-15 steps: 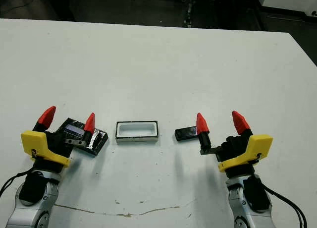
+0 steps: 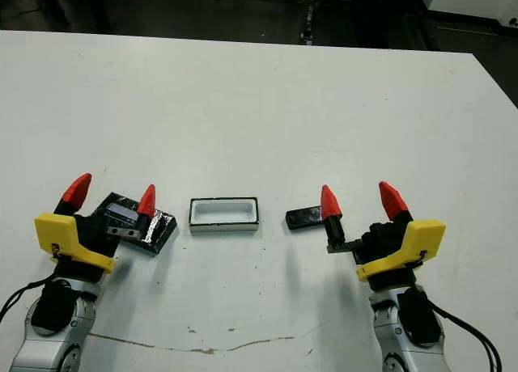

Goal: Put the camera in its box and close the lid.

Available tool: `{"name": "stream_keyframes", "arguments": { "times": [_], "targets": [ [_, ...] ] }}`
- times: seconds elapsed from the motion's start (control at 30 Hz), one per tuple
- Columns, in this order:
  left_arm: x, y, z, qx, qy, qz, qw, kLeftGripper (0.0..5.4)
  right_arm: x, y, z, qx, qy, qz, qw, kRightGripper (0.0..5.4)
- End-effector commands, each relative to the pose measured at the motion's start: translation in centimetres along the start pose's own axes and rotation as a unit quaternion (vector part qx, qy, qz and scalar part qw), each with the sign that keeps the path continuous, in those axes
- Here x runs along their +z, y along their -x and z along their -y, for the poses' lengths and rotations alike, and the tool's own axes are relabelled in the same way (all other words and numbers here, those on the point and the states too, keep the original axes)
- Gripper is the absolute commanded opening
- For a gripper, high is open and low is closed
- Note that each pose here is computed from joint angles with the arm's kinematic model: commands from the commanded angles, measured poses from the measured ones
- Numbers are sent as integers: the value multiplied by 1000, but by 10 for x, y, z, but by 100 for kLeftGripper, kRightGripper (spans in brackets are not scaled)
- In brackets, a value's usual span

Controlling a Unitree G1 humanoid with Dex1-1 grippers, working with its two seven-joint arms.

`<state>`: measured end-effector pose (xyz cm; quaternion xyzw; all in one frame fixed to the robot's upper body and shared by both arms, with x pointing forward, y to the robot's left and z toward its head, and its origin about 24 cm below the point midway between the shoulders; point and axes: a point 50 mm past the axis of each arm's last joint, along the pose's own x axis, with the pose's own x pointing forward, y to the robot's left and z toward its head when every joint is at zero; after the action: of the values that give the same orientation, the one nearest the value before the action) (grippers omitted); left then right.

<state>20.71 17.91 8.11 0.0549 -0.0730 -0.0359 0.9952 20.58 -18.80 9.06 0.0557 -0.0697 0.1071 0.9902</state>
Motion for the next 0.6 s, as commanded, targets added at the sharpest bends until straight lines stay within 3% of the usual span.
{"name": "stream_keyframes", "arguments": {
  "times": [0.03,0.17,0.33,0.47,0.6],
  "targets": [
    [-3,3,0,3,-1,-12,1000,540,15,-7,18,21,51,5,998,539],
    [-3,3,1,4,-1,-13,1000,540,45,-23,37,81,118,6,990,539],
    [-4,4,2,0,2,-12,1000,540,89,-49,57,188,202,-12,961,539],
    [-4,4,2,2,1,-11,1000,540,114,-67,61,253,256,-36,932,539],
    [-4,5,3,4,-2,-12,1000,540,129,-83,60,324,286,-105,896,539]
  ]
}}
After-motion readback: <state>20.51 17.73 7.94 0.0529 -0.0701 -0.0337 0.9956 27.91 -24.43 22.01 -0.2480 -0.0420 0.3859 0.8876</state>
